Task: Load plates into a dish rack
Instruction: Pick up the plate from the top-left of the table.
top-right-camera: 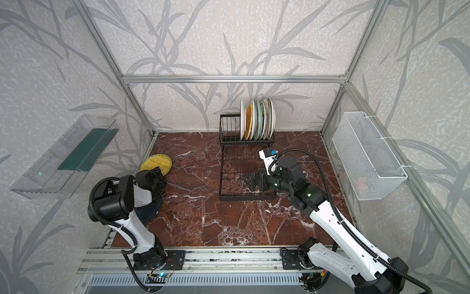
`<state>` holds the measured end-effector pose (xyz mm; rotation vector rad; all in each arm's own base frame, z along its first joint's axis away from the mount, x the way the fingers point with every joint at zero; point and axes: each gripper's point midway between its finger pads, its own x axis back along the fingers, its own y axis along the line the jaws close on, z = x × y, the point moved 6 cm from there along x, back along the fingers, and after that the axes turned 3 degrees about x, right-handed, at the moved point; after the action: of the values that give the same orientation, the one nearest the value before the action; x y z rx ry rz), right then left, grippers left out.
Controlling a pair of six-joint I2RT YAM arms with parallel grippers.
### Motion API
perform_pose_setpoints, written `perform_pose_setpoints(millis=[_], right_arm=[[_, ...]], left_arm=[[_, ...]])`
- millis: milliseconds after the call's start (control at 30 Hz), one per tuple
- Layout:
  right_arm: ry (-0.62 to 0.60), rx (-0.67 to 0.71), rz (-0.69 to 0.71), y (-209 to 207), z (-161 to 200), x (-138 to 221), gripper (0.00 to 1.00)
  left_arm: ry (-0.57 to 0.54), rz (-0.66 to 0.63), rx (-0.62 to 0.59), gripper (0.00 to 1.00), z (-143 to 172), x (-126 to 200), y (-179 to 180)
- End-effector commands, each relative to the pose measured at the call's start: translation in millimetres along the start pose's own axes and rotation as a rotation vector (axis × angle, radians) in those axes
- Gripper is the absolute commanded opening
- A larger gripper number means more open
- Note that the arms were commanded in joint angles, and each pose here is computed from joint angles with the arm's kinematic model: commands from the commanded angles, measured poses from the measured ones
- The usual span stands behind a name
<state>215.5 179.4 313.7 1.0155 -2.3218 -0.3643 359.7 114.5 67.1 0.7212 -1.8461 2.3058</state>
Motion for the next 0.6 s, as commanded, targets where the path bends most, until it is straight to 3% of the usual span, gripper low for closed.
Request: perform_pose_setpoints(millis=[0, 167, 333, 467, 567], right_arm=[[-0.036, -0.012, -0.011, 1.6, -2.6, 8.9, 0.99], [-0.045, -0.031, 0.0, -1.2, -0.4, 11.7, 0.99], [-0.04, -0.046, 0.005, -2.6, 0.8, 12.0, 0.99], [-0.036, -0.043, 0.018, -3.6, 0.9, 14.3, 0.99], [-0.039, -0.045, 0.029, -4.9, 0.3, 15.5, 0.99]], left_arm=[[-0.047, -0.015, 0.047, 0.58, -11.5, -4.0, 9.9], [-0.054, -0.032, 0.047, 0.43, -15.4, -2.7, 14.9], [-0.032, -0.008, 0.07, 0.16, -17.1, -7.6, 17.4], [0.016, 0.019, 0.061, 0.04, -14.5, -10.9, 11.1], [0.05, 0.022, 0.016, 0.02, -10.2, -13.2, -1.1]])
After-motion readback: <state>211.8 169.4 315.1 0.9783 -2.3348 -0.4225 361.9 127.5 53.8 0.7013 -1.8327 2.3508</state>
